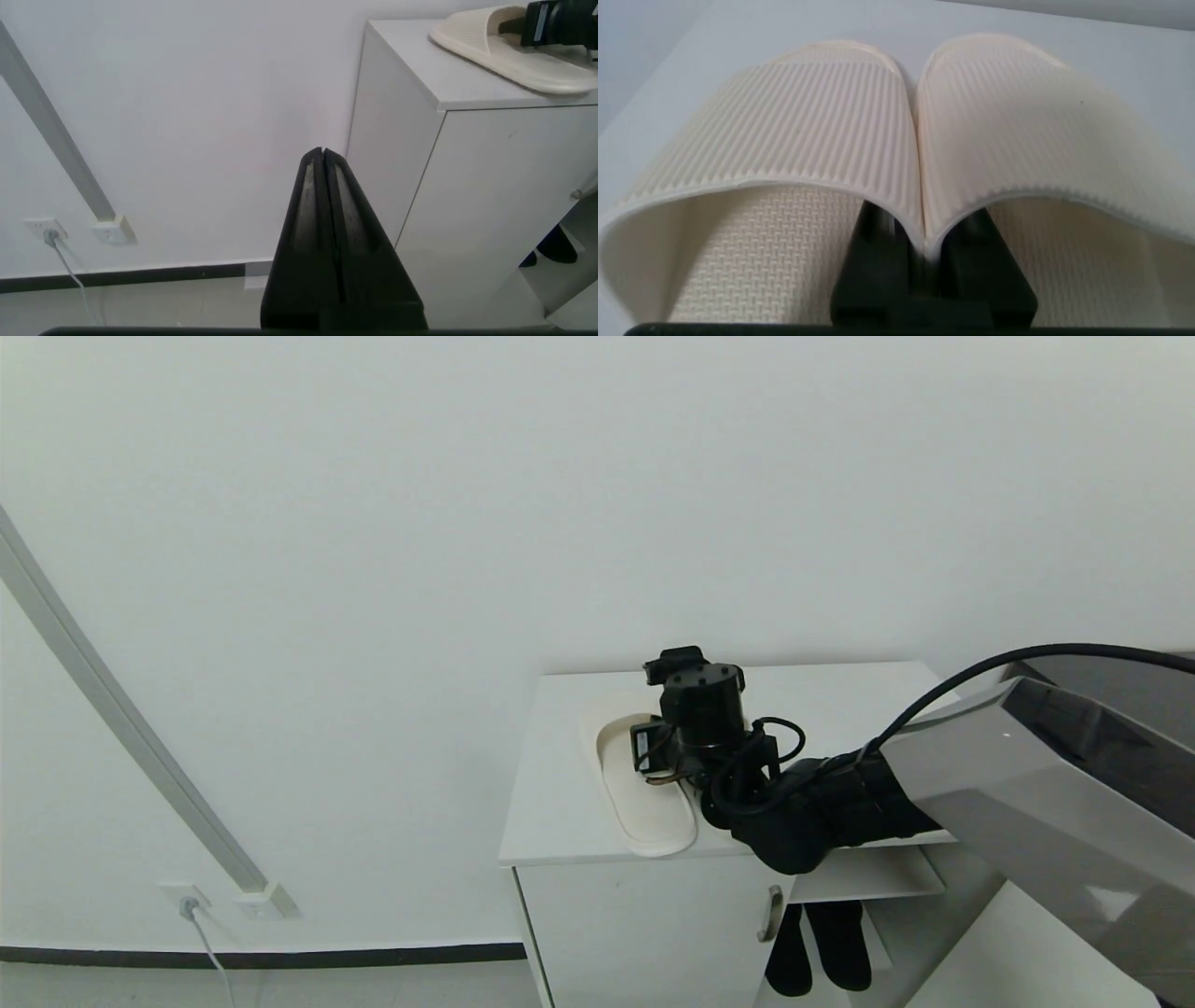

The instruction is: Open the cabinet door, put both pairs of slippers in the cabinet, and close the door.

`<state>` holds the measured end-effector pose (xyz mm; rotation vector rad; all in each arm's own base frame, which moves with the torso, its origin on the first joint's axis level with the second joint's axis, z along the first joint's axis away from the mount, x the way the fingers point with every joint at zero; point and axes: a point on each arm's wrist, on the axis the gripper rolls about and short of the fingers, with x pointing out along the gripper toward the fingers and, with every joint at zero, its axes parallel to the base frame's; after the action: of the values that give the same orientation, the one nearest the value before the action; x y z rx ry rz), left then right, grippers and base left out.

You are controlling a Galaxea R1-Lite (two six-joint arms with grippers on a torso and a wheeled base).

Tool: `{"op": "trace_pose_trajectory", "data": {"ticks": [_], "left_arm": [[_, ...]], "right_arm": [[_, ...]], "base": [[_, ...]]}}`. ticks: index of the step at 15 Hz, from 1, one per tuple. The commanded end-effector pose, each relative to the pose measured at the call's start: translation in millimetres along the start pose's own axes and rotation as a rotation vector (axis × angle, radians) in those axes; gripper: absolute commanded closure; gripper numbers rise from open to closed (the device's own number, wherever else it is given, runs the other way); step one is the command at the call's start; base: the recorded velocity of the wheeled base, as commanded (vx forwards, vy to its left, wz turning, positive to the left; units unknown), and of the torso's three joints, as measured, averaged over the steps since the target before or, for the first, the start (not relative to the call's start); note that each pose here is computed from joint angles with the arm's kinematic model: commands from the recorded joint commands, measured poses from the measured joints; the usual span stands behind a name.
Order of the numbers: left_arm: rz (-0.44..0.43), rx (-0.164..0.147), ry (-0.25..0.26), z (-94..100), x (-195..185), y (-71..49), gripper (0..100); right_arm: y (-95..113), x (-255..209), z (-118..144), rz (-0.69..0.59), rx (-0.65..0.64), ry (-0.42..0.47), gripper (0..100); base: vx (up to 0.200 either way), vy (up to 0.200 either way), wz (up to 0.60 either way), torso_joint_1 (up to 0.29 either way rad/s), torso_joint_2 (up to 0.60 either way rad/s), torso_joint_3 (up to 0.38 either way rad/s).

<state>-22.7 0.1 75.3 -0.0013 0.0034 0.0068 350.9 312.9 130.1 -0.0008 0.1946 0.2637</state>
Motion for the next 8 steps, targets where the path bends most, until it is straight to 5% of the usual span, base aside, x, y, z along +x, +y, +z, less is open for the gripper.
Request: {"op": "trace_pose_trajectory", "data": {"ticks": [1, 5, 8], "left_arm": [[0.001, 0.0, 0.0, 0.0, 0, 0.0, 100], [-0.001, 0.0, 0.0, 0.0, 0, 0.0, 100], [-0.002, 0.001, -0.002, 0.4, 0, -0.1, 100]], "right_arm": [[-5, -13, 16, 0.002, -0.013, -0.025, 100], [-23, -78, 47, 0.084, -0.036, -0.037, 100], [-39, -142, 41, 0.186, -0.066, 0.011, 100]], "base": [[0.0, 0.0, 0.0, 0.0, 0.0, 0.0], [0.0, 0.0, 0.0, 0.0, 0.0, 0.0], [0.0, 0.0, 0.0, 0.0, 0.0, 0.0]]}}
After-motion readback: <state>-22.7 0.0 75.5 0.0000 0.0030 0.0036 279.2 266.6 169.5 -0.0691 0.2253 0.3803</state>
